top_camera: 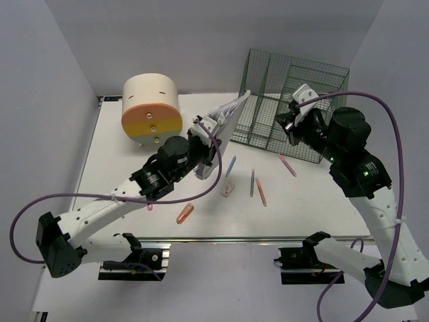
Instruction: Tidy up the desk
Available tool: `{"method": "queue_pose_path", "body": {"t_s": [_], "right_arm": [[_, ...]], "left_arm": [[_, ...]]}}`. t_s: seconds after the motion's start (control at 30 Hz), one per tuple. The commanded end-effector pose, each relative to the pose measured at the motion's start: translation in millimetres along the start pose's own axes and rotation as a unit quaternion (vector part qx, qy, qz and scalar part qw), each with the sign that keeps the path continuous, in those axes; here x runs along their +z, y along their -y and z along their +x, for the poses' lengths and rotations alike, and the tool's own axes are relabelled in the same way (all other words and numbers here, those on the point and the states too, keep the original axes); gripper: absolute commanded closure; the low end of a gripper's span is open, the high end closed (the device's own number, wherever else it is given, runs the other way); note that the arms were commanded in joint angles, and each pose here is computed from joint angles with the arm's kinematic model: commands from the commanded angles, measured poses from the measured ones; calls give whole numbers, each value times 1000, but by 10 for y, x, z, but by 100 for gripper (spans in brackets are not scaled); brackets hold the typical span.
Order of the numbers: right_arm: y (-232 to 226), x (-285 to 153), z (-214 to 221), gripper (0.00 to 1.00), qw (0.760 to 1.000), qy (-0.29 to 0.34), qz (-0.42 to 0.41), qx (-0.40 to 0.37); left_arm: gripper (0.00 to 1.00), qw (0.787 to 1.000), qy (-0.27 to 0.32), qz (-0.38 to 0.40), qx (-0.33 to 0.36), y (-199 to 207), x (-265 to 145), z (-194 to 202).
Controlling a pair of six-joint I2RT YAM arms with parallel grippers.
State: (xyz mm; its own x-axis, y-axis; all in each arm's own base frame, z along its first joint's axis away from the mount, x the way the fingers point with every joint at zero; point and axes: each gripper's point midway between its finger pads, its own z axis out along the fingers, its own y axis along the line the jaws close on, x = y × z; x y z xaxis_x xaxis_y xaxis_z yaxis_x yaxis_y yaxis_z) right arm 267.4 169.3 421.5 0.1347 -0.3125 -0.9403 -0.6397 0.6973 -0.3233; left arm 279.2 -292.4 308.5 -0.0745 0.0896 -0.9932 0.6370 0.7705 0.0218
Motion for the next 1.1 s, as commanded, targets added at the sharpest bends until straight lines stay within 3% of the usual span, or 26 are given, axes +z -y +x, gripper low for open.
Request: {"method": "queue_pose_path", "body": {"t_s": [0.0, 0.17, 0.23, 0.27, 0.43, 0.57, 0.6, 1.07], "right_arm": [[94, -25, 25, 100, 999, 23, 40, 30], [-46, 7, 433, 100, 998, -2, 26, 52], [-88, 19, 582, 100, 998, -10, 23, 56], [-104, 26, 630, 100, 998, -13, 21, 59], [-33, 21, 849, 100, 997, -27, 47, 58], [100, 1, 972, 100, 995, -40, 80, 52], [92, 4, 1011, 100, 995, -44, 78, 52], [16, 159, 1527, 100, 993, -68, 50, 80]], "left_arm": [[100, 986, 155, -29, -55, -83, 96, -990], [100, 976, 199, -50, -69, -149, 472, -1291], [100, 977, 191, -54, -73, -187, 729, -1228], [100, 973, 210, -52, -78, -206, 776, -1402], [100, 979, 185, -32, -76, -283, 1372, -1323], [100, 981, 178, -43, -70, -573, 1683, -1291], [100, 977, 197, -39, -77, -613, 1696, -1460], [100, 971, 198, 101, -93, -786, 2507, -1195]]}}
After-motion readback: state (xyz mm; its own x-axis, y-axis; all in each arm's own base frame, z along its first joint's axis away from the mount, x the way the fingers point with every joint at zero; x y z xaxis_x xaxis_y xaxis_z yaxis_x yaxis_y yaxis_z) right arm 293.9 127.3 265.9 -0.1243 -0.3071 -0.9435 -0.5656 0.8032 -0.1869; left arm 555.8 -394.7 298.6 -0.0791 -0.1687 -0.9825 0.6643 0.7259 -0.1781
